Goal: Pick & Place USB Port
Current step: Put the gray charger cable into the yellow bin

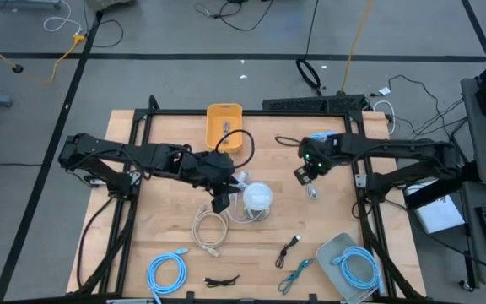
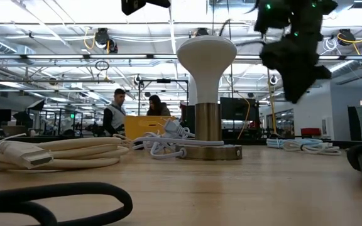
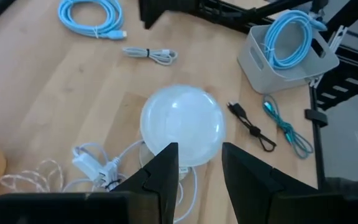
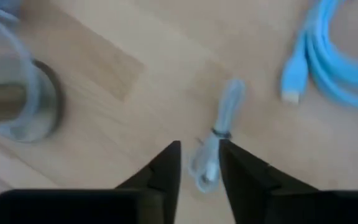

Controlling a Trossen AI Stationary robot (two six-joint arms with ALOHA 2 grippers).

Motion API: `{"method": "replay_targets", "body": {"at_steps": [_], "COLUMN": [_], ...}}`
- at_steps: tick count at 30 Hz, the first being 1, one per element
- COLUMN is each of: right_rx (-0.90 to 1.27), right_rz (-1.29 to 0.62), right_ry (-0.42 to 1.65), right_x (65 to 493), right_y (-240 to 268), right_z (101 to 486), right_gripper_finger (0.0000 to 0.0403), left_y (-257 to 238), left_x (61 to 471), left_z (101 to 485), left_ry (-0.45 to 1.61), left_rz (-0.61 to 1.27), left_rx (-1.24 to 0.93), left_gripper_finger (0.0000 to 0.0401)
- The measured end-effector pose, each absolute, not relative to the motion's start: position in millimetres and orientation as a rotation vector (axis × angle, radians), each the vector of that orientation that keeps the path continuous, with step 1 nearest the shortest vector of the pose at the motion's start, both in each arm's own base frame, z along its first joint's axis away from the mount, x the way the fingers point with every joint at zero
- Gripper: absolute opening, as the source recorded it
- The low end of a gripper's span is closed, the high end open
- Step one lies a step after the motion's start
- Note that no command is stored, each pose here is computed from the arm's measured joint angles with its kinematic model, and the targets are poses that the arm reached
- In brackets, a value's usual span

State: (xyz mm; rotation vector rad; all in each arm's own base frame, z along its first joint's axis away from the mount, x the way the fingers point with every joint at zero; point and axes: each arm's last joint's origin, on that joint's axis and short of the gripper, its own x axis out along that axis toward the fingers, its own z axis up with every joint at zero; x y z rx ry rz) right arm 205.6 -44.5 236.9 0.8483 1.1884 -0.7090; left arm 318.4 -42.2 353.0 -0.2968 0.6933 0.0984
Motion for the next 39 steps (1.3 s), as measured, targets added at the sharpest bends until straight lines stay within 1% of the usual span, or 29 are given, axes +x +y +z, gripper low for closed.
{"method": "replay_targets", "body": {"at_steps": [3, 7, 10, 14, 20, 25, 28, 30, 35, 37, 39], "right_rx": [0.909, 0.955, 0.974, 1.005, 1.003, 1.001, 0.990, 0.970, 0.957, 0.960, 0.986], "right_rz": [-0.727, -0.758, -0.738, -0.726, -0.721, -0.739, -0.749, -0.744, -0.692, -0.657, -0.635], "right_ry": [1.243, 1.229, 1.182, 1.147, 1.132, 1.088, 1.068, 1.027, 0.937, 0.880, 0.816], "right_x": [197.2, 193.1, 194.3, 191.0, 182.0, 182.5, 183.9, 187.5, 196.7, 202.2, 207.5], "right_y": [-39.3, -35.8, -35.1, -34.0, -31.0, -31.9, -31.5, -30.7, -27.5, -27.2, -27.8], "right_z": [217.8, 194.9, 183.5, 165.3, 142.7, 140.0, 140.0, 141.1, 145.0, 148.0, 151.2], "right_gripper_finger": [0.0146, 0.0175, 0.0184, 0.0180, 0.0162, 0.0143, 0.0119, 0.0096, 0.0021, 0.0011, 0.0014], "left_y": [-43.4, -46.5, -49.9, -53.2, -57.6, -58.7, -58.4, -58.4, -58.2, -57.8, -56.7], "left_x": [318.6, 318.8, 318.7, 318.6, 317.9, 317.7, 317.8, 317.9, 318.0, 318.6, 319.4], "left_z": [353.4, 354.2, 354.8, 355.2, 355.3, 355.4, 355.4, 355.6, 355.7, 356.3, 357.1], "left_ry": [0.687, 0.678, 0.673, 0.668, 0.668, 0.667, 0.666, 0.663, 0.660, 0.652, 0.641], "left_rz": [0.100, 0.090, 0.079, 0.072, 0.063, 0.064, 0.068, 0.070, 0.075, 0.074, 0.077], "left_rx": [-0.293, -0.291, -0.291, -0.300, -0.308, -0.311, -0.311, -0.311, -0.306, -0.306, -0.309], "left_gripper_finger": [0.0124, 0.0124, 0.0124, 0.0124, 0.0124, 0.0124, 0.0124, 0.0124, 0.0124, 0.0124, 0.0124]}}
